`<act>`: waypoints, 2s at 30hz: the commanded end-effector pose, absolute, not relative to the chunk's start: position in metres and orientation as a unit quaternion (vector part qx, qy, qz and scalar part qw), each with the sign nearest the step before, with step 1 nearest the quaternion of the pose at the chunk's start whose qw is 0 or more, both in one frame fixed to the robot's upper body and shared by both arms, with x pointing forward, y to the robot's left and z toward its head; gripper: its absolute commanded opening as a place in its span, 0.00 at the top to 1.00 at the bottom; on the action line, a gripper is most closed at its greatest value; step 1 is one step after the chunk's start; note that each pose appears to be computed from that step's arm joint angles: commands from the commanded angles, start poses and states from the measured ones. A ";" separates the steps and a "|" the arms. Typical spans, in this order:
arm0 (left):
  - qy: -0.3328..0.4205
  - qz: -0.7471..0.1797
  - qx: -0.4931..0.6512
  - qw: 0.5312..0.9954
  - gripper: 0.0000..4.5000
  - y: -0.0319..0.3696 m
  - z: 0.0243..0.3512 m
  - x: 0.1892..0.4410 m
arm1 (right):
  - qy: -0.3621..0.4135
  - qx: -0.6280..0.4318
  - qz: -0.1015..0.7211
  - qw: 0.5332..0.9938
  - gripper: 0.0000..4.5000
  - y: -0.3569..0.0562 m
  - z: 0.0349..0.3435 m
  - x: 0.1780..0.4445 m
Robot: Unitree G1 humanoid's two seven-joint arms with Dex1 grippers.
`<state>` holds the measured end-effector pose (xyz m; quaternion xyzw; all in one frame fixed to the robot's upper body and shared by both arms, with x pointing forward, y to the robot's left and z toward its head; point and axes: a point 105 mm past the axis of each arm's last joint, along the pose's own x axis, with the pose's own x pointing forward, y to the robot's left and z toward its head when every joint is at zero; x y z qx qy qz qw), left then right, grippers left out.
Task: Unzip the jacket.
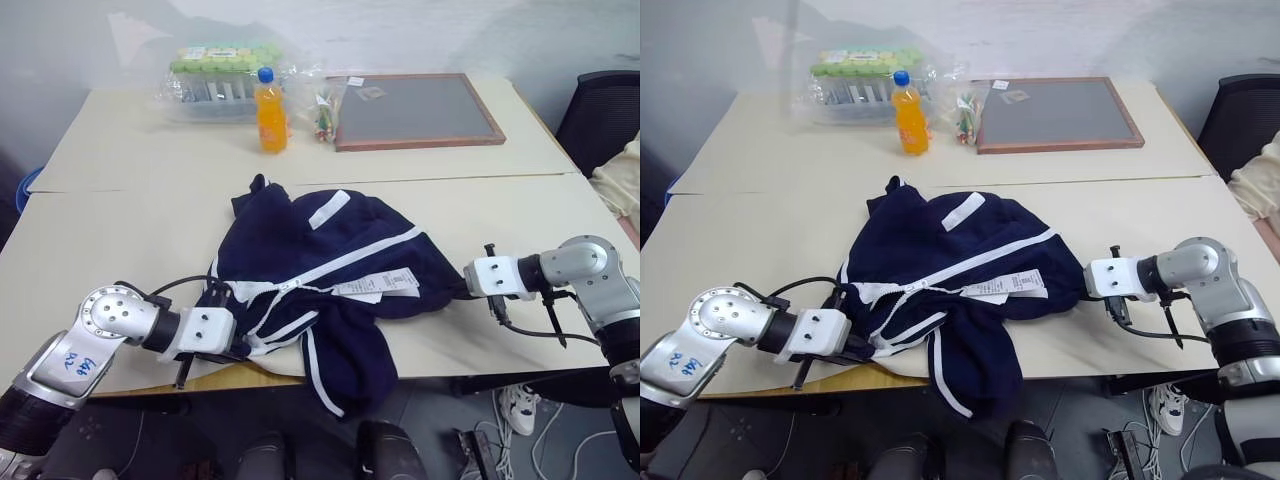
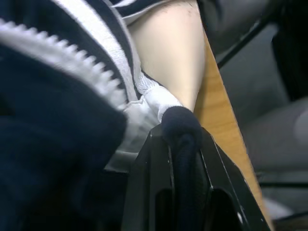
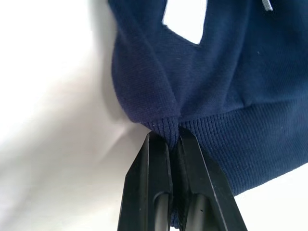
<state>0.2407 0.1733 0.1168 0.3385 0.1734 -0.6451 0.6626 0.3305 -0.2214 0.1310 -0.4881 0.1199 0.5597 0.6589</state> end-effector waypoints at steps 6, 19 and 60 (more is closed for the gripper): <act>0.181 -0.666 0.302 0.658 0.53 0.162 0.129 0.232 | 0.076 -0.491 0.538 0.681 0.94 -0.201 0.144 0.341; 0.154 -0.632 0.373 0.662 0.04 0.165 0.121 0.242 | 0.075 -0.508 0.539 0.668 0.46 -0.200 0.146 0.345; 0.172 -0.591 0.482 0.623 0.99 0.238 0.119 0.289 | 0.176 -0.398 0.567 0.699 1.00 -0.223 0.135 0.239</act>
